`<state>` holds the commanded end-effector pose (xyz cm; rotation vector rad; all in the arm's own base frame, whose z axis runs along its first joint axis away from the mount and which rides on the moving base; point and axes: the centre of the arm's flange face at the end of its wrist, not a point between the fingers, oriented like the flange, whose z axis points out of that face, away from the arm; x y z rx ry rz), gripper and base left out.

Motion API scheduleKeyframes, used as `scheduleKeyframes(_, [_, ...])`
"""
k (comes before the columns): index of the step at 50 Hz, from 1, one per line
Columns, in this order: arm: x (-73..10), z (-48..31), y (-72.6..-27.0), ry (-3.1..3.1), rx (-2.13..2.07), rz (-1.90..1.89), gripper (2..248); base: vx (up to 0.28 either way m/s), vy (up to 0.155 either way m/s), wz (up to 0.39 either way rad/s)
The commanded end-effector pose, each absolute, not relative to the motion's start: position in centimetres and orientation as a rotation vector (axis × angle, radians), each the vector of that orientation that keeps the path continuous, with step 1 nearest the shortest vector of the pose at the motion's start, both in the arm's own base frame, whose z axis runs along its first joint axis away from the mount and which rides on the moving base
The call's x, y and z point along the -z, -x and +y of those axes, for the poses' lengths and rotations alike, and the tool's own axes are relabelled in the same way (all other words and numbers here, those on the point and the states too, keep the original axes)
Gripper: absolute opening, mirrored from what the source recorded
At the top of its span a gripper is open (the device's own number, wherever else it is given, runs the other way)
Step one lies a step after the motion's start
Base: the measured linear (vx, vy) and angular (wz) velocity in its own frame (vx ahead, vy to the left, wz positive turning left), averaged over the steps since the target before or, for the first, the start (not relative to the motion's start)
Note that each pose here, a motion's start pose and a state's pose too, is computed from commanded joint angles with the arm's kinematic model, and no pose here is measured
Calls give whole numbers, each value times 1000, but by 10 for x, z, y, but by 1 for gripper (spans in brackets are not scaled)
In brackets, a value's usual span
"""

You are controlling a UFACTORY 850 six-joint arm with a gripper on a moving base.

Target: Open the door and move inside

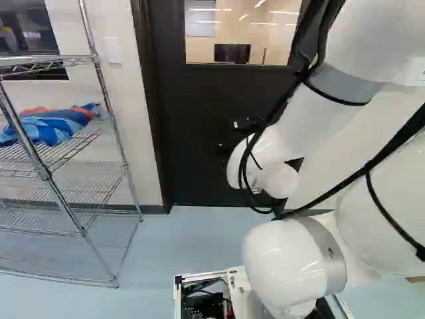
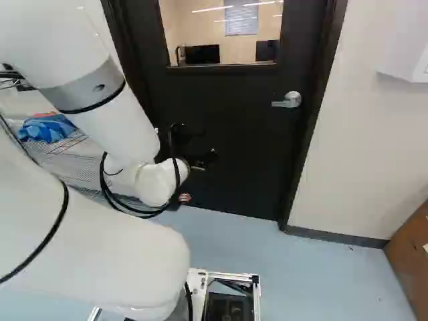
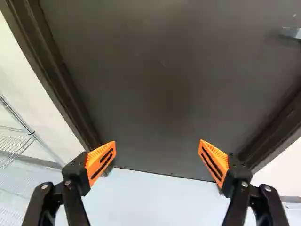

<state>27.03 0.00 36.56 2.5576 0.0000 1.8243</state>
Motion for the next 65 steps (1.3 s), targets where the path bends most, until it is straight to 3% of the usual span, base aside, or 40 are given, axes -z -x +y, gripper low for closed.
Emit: scheduleKeyframes(65, [-366, 0, -270, -2558, -1824, 0, 247, 0, -5, -28])
